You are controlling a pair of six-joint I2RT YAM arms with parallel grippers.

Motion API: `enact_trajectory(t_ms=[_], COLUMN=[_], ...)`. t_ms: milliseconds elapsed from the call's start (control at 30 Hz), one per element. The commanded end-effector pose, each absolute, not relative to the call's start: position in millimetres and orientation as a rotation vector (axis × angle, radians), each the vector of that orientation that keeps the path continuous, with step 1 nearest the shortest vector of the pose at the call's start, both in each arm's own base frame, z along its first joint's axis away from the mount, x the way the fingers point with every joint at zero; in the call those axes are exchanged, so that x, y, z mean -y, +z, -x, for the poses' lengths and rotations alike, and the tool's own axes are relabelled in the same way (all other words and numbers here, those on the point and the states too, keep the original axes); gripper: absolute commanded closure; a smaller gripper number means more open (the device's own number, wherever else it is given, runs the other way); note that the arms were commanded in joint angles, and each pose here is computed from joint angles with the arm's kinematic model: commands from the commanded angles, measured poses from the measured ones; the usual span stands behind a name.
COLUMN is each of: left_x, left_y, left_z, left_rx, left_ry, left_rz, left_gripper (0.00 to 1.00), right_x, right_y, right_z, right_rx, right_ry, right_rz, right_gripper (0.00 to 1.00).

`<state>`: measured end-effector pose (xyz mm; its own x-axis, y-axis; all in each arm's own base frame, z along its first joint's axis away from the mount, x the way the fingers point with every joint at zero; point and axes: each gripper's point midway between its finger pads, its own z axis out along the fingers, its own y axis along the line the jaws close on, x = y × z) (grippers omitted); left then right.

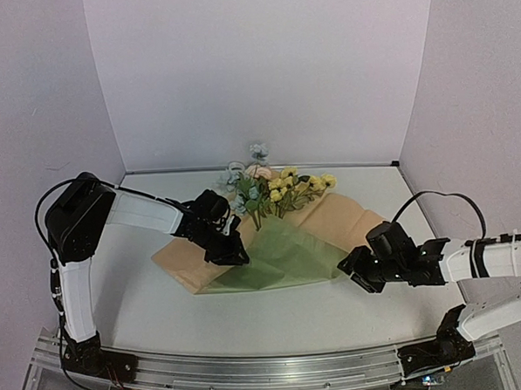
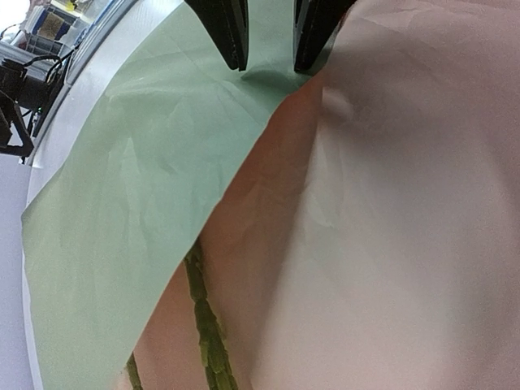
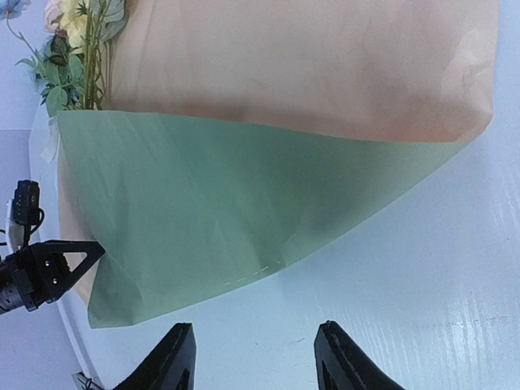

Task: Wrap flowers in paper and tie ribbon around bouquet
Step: Press the fold line at the center of the board.

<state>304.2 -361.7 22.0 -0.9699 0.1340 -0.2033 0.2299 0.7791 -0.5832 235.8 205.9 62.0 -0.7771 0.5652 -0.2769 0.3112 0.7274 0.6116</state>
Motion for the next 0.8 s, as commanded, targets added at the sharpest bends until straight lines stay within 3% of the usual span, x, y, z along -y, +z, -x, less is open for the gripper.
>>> enact_trajectory(t_ms=[0,167,533,767], left_x=[365.4,364.6,365.3,364.1], left_y=[29.7,31.1,32.2,31.6], left_z=[-313.8,-315.3,-315.6,-318.6], left_rx=[-2.793,-2.788,-2.791,-2.794], left_ry=[-0.949,-0.943,-0.941,-0.939], left_rz=[-0.311,-0.31,-0.335,-0.331], left_gripper=[0.79,0.79,0.79,0.79], right_x=[-211.7,-214.1,-180.9,-165.6], right_y=[82.9,69.3,22.5,-1.8], right_z=[-248.9,-255.7,-251.5,-261.0], right_rx=[-2.41,-2.446,-2.401,-2.354], right_ry=[0.801,0.732,0.652,0.597], right_rz=[-0.662,-0.662,-0.808,-0.933], right_gripper=[0.5,0.55,0.44,0.53])
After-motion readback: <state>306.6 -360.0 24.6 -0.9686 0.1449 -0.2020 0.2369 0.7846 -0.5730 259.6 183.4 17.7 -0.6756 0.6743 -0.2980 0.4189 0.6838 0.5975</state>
